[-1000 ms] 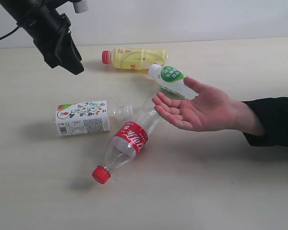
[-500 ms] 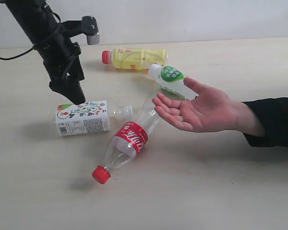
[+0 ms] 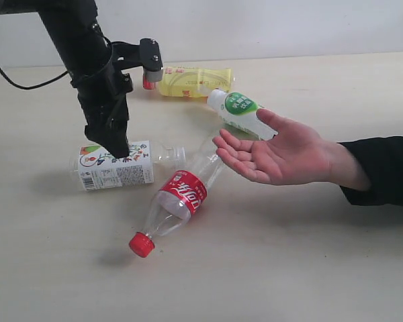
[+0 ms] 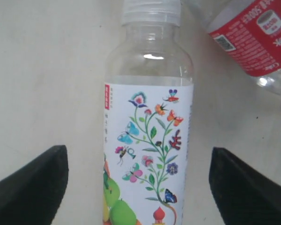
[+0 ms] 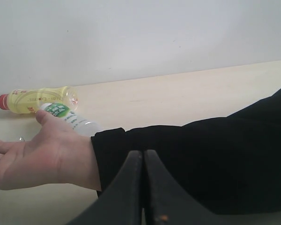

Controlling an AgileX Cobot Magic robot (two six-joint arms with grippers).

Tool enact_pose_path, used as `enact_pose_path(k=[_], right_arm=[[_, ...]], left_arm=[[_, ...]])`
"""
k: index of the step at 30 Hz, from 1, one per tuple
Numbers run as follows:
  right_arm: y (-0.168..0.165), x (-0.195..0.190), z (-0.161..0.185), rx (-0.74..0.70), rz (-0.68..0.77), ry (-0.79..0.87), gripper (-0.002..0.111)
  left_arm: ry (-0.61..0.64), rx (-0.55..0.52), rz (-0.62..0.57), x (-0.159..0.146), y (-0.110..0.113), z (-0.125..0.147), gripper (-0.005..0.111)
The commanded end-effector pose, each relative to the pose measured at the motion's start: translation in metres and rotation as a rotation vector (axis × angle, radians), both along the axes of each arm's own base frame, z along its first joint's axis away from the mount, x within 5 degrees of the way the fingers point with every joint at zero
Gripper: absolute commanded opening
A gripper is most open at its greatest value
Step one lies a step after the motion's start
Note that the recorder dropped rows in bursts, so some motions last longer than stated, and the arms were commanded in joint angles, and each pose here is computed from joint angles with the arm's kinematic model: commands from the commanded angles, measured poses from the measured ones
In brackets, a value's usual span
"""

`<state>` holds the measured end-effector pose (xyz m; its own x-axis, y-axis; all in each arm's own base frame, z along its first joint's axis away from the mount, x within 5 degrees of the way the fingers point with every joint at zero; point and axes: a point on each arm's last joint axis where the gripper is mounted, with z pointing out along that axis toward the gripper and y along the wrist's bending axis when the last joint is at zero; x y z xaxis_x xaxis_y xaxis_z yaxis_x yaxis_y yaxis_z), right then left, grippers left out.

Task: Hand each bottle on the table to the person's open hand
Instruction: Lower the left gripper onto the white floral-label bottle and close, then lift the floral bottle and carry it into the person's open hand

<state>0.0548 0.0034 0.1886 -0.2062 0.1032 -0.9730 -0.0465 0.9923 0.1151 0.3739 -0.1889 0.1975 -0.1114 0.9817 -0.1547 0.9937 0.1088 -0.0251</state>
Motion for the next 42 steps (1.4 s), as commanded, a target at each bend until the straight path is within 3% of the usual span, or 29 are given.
enact_pose_path(k=[1, 10, 21, 24, 27, 28, 31, 32, 36, 39, 42], right_arm=[[0.000, 0.000, -0.001, -0.010, -0.002, -0.006, 0.000], [0.000, 0.000, -0.001, -0.010, -0.002, -0.006, 0.000], [0.000, 0.000, -0.001, -0.010, -0.002, -0.006, 0.000], [0.000, 0.000, -0.001, -0.010, -0.002, -0.006, 0.000], [0.000, 0.000, -0.001, -0.010, -0.002, -0.006, 0.000], [0.000, 0.000, -0.001, -0.010, -0.002, -0.006, 0.000], [0.000, 0.000, -0.001, -0.010, -0.002, -0.006, 0.000], [0.000, 0.000, -0.001, -0.010, -0.002, -0.006, 0.000], [0.000, 0.000, -0.001, -0.010, -0.002, -0.006, 0.000], [0.000, 0.000, -0.001, -0.010, -0.002, -0.006, 0.000], [0.000, 0.000, -0.001, -0.010, -0.002, -0.006, 0.000]], left_arm=[[0.008, 0.019, 0.007, -0.004, 0.002, -0.008, 0.078], [-0.037, 0.000, 0.070, 0.002, 0.000, -0.013, 0.078], [0.093, 0.073, 0.061, 0.003, -0.001, -0.063, 0.078], [0.087, 0.102, 0.043, 0.004, 0.002, -0.065, 0.077], [0.122, 0.128, 0.103, 0.001, 0.004, -0.064, 0.061], [0.121, 0.142, 0.129, 0.001, 0.005, -0.063, 0.044], [0.102, 0.164, 0.138, 0.001, 0.008, -0.058, 0.014], [0.098, 0.170, 0.135, 0.001, 0.009, -0.055, 0.003], [-0.003, 0.217, 0.125, 0.006, 0.015, -0.027, 0.000], [-0.137, 0.120, 0.253, 0.011, 0.012, 0.028, 0.000], [-0.150, -0.034, 0.470, 0.009, 0.005, 0.065, 0.000]])
